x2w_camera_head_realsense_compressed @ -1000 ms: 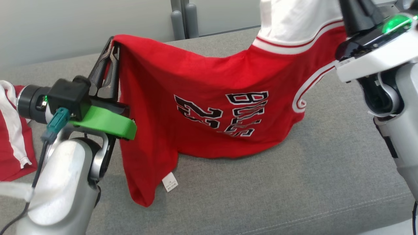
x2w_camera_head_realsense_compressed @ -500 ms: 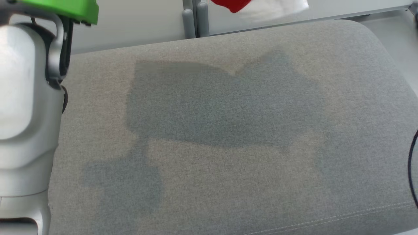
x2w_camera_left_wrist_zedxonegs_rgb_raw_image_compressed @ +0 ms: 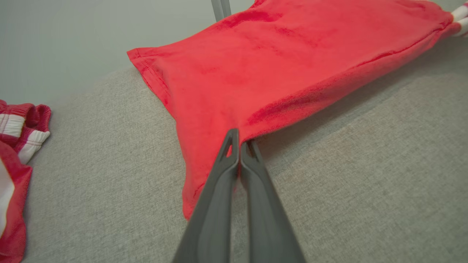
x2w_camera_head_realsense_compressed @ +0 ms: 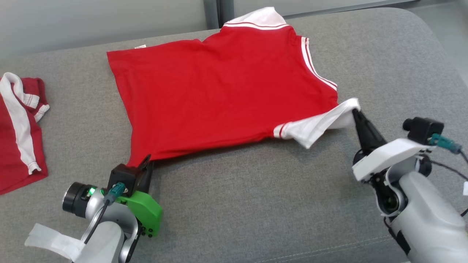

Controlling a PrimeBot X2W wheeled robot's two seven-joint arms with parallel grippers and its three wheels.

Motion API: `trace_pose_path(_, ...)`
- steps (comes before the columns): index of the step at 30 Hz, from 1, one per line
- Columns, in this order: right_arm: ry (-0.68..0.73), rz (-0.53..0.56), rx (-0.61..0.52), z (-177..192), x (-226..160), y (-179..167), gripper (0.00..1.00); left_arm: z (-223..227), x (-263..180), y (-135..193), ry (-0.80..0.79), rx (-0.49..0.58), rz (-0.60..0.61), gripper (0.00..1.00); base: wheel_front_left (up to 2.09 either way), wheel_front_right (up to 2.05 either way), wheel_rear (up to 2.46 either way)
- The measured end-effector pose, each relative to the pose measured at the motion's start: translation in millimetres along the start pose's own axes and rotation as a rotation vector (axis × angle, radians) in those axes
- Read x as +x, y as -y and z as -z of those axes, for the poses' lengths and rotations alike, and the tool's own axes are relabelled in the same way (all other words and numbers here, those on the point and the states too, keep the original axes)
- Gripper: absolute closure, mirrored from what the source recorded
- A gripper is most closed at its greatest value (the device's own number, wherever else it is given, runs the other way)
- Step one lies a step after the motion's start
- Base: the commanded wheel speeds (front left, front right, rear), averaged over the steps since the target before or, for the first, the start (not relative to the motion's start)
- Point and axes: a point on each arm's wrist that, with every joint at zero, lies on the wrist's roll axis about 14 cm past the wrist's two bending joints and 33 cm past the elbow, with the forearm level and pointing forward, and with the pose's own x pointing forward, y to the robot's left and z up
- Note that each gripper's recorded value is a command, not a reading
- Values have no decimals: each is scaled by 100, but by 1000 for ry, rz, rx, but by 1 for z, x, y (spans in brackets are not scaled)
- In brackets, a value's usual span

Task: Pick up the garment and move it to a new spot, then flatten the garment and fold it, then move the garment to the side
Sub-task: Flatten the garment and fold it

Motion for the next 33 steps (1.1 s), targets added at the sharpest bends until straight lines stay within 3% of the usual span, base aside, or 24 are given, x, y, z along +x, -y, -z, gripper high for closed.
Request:
trace_pose_path(4, -57, -32, 17, 27, -11, -16, 100, 8, -4, 3, 8, -7, -5, 100, 0, 0, 0)
trace_pose_path(18, -31, -114, -69, 22, -44, -28, 100, 6, -26, -8, 80, 16, -86, 100, 0, 0, 0)
trace_pose_path(29, -126, -92, -30, 62, -92, -27, 100, -11, -41, 0, 148, 251, -11, 100, 0, 0, 0)
trace_pose_path(33, -164, -67, -20, 74, -105, -20, 100, 1, -46, 14, 121, 240, 22, 100, 0, 0, 0)
